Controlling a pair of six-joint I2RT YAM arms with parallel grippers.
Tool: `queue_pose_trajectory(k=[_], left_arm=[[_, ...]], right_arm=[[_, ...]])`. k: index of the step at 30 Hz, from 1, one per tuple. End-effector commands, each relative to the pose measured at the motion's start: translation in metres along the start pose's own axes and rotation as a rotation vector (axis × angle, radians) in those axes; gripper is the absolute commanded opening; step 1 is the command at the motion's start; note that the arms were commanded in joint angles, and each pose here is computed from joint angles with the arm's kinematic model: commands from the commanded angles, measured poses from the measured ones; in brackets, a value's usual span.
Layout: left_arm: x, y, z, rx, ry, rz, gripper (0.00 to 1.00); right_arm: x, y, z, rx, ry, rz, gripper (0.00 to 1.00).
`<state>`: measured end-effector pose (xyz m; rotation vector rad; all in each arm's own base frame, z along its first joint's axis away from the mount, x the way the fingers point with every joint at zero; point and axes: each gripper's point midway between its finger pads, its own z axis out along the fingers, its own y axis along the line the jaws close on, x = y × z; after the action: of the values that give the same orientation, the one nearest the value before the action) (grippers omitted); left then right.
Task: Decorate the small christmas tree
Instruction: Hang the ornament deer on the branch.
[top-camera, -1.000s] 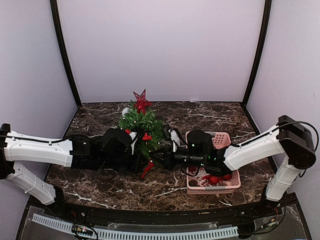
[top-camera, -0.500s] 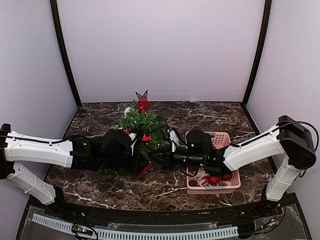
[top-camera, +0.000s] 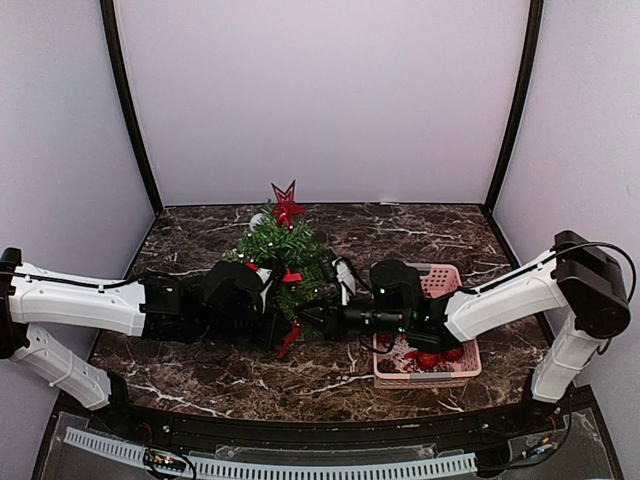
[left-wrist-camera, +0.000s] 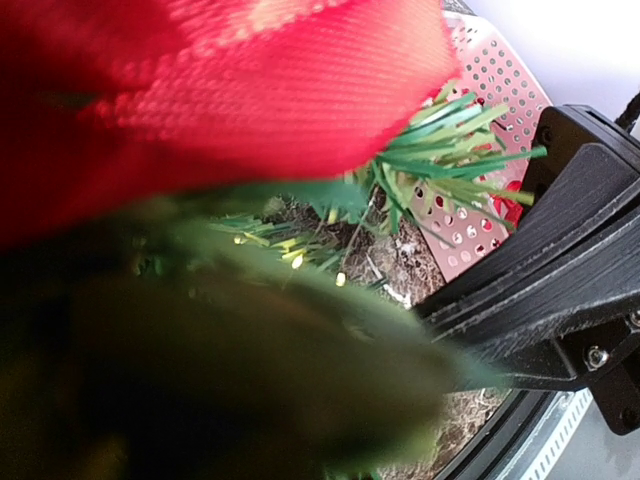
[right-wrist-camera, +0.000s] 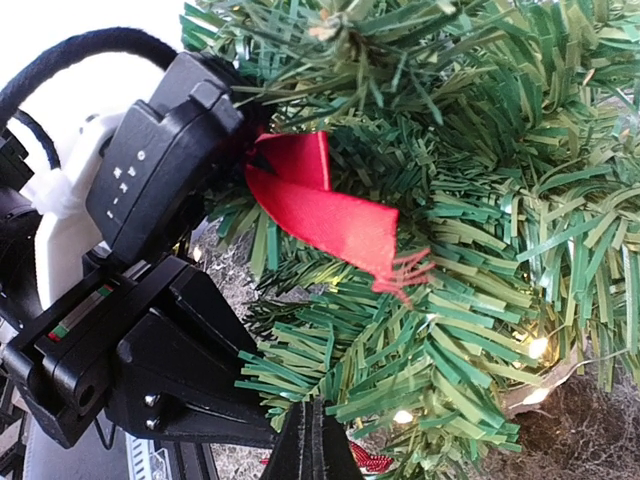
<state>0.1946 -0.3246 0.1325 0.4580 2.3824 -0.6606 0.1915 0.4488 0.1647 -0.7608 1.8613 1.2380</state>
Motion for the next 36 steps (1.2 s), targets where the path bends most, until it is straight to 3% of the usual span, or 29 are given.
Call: queue_pose_trajectory(k=[1, 8, 36], left_arm=[[0.003, 0.005, -0.006, -0.004, 0.002, -0.010, 0.04], [0.000, 0.003, -0.009, 0.010, -0.013, -0.026, 0.00], [0.001, 0.002, -0.015, 0.051, -0.037, -0.066, 0.02]], right_arm=[[-0.009, 0.013, 0.005, -0.041, -0.019, -0.024, 0.00], [-0.008, 0.015, 0.006, -0.045, -0.015, -0.030, 0.00], [-0.010, 0.023, 0.010, -0.038, -0.014, -0.053, 0.00]])
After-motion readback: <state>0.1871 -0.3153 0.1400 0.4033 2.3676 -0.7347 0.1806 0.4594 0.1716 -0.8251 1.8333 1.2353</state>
